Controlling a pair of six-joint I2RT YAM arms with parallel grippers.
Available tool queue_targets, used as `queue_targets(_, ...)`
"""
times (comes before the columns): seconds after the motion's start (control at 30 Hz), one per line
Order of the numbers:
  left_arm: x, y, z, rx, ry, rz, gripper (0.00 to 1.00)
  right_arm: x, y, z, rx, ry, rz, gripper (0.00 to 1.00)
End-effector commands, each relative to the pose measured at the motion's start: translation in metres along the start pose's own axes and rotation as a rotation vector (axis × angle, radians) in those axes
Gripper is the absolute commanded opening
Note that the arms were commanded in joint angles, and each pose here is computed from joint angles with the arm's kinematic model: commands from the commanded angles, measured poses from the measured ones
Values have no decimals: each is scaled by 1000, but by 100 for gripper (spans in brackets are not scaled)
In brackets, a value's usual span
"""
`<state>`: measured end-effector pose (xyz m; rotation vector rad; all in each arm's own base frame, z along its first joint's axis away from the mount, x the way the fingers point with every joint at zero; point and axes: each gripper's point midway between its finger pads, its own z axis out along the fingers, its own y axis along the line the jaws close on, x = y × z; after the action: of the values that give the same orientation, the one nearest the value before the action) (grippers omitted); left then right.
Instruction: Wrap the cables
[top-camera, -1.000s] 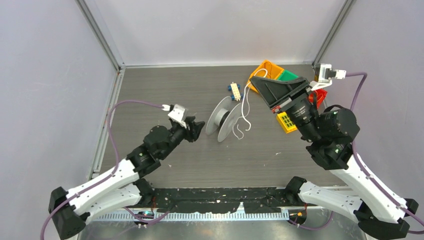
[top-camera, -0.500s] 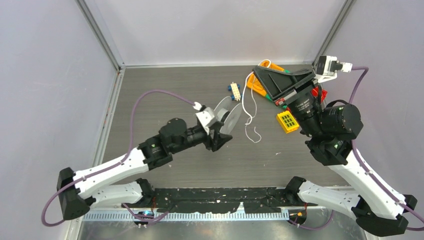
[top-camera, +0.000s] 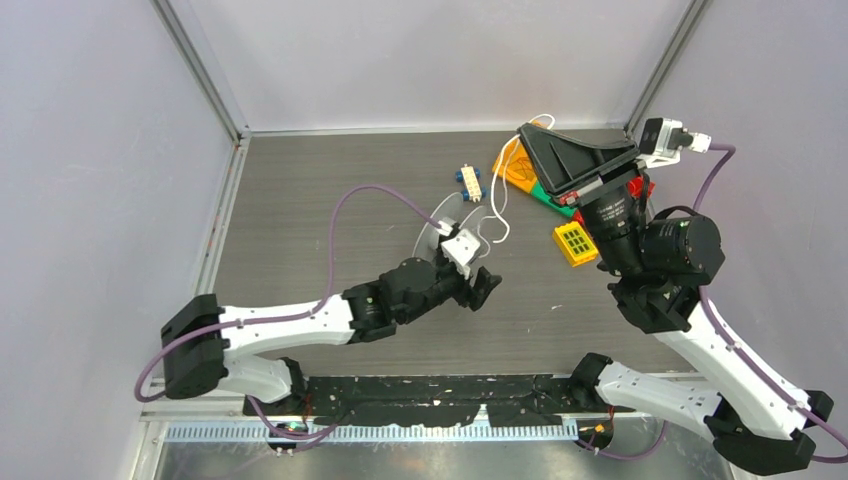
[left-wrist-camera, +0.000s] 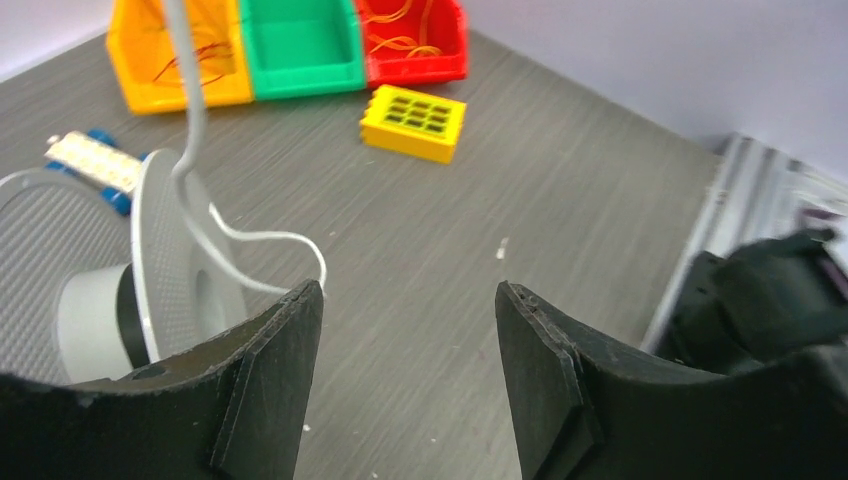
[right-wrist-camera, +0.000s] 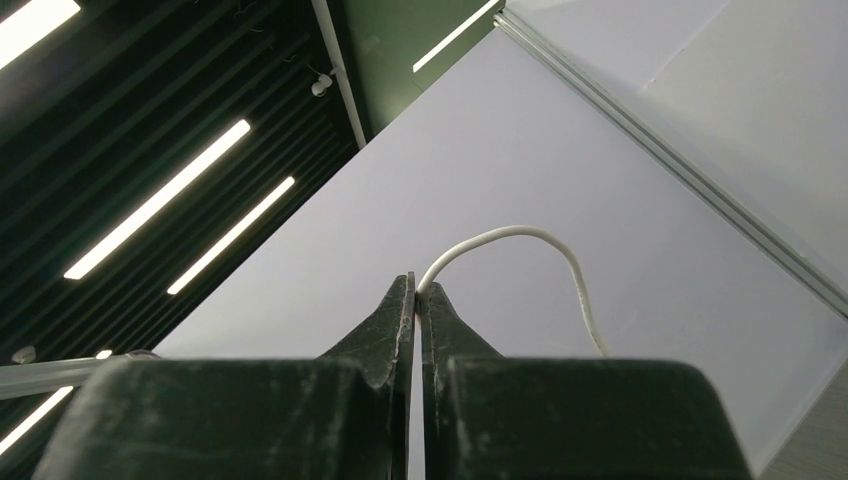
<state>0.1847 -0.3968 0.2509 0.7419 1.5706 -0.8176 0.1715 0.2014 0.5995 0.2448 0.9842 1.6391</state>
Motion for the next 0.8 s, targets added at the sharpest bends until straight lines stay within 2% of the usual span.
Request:
queue_targets(0.0,-37,29,17,-201,-140,-62,65,-21,24,-6,-60,-68,34,5)
queue_targets(0.17,-29,25,23,-184,-152,-100,65,-30,34,-13,-72,-84,17,5)
queue_targets(0.47,-31,7,40,-100,-150,-75,64,-33,36,-19,-79,-89,17,5)
queue_targets(0.77,-28,-24,43,64,-145,-95,66,-35,37,-20,-78,-97,12,5)
